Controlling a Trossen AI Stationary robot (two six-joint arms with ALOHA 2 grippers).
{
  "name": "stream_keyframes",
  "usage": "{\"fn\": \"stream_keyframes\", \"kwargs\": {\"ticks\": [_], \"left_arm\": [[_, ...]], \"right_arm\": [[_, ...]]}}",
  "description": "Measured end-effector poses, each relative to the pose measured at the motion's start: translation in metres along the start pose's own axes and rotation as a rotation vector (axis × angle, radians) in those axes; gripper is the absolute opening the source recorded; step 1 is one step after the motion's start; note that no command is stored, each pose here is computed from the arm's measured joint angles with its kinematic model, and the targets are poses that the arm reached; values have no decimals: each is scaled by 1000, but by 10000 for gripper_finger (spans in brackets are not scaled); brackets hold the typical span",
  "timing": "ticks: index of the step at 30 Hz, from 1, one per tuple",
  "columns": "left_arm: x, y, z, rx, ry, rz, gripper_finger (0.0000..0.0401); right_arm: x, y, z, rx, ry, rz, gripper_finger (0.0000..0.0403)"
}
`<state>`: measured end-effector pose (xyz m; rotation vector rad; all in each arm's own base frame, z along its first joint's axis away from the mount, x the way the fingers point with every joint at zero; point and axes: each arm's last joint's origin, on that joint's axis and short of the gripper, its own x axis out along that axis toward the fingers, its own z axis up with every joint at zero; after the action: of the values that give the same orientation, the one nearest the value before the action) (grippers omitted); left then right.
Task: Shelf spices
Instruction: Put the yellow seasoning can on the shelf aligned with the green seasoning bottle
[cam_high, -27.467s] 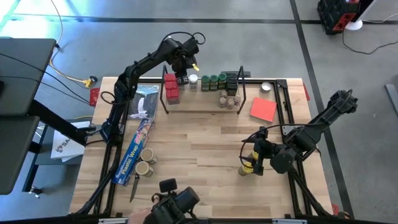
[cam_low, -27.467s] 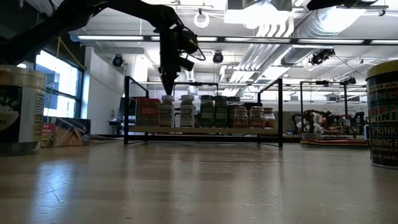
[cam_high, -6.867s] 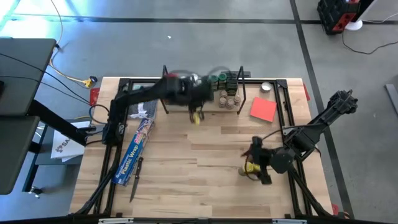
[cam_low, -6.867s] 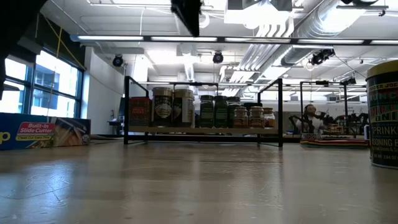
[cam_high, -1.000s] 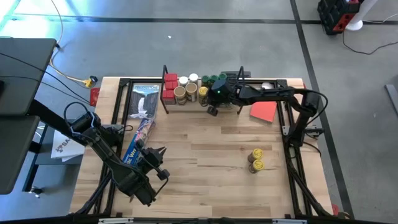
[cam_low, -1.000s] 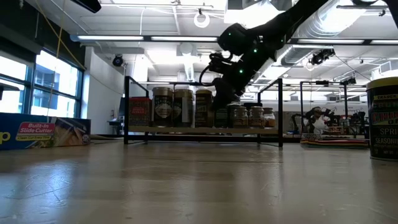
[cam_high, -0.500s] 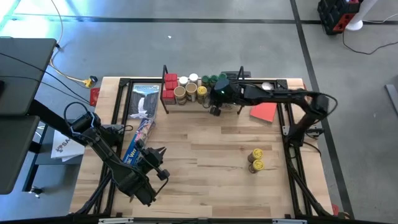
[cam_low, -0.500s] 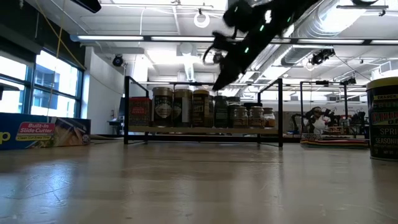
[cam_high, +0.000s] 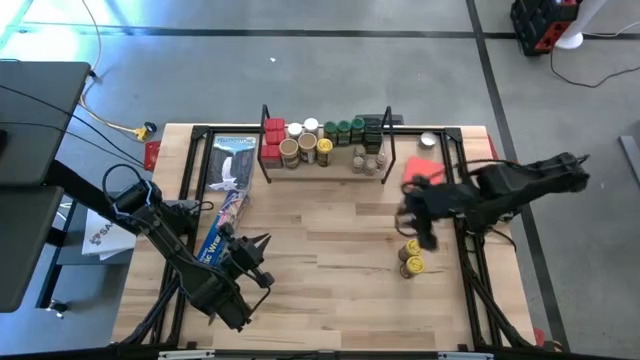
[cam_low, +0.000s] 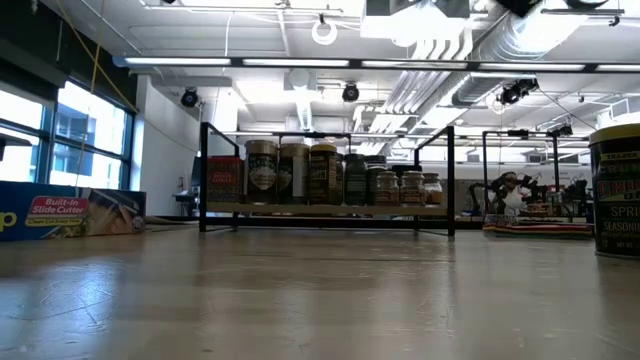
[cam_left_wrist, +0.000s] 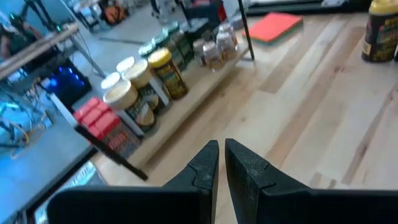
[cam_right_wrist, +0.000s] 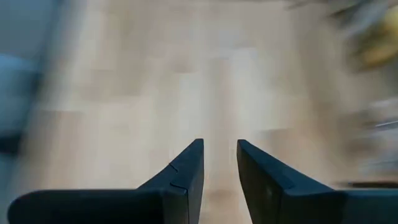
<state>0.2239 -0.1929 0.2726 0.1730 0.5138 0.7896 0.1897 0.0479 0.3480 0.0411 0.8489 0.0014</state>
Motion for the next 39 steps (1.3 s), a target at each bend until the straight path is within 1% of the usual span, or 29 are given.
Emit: {"fn": "stream_keyframes", "kwargs": {"ticks": [2, 4, 5, 9, 11, 14, 17, 19, 21, 22, 24, 26, 28, 31, 39], "left_arm": [[2, 0, 1, 8, -21, 8, 26], [4, 1, 2, 12, -23, 17, 26], [6, 1, 3, 16, -21, 22, 26], [11, 2, 5, 17, -12, 39, 26], [13, 2, 5, 15, 0, 44, 26], [14, 2, 6, 14, 5, 46, 26], [14, 2, 6, 14, 4, 46, 26], [14, 2, 6, 14, 4, 46, 26], [14, 2, 6, 14, 4, 46, 26], [14, 2, 6, 15, 4, 46, 26], [14, 2, 6, 16, -2, 47, 26], [14, 3, 6, 19, -3, 48, 26], [14, 2, 6, 26, -3, 47, 26], [14, 2, 6, 32, -3, 47, 26], [14, 2, 6, 30, -3, 46, 26]], "right_arm": [[-10, 12, -6, 107, 16, 142, 89], [-14, 23, -11, 152, 52, 218, 89], [-15, 29, -14, 158, 77, 233, 90], [-9, 47, -26, 189, 213, 227, 101], [-3, 55, -30, 210, 283, 233, 117], [6, 69, -35, 209, 361, 232, 152], [13, 80, -45, 184, 461, 178, 196], [16, 84, -53, 172, 521, 93, 225], [18, 84, -61, 181, 575, -23, 249], [19, 82, -63, 199, 590, -86, 257], [19, 76, -65, 272, 588, -210, 268], [21, 70, -63, 347, 559, -272, 275], [24, 65, -59, 397, 532, -293, 279], [29, 56, -53, 433, 534, -310, 283], [40, 30, -41, 440, 563, -320, 314]]}}
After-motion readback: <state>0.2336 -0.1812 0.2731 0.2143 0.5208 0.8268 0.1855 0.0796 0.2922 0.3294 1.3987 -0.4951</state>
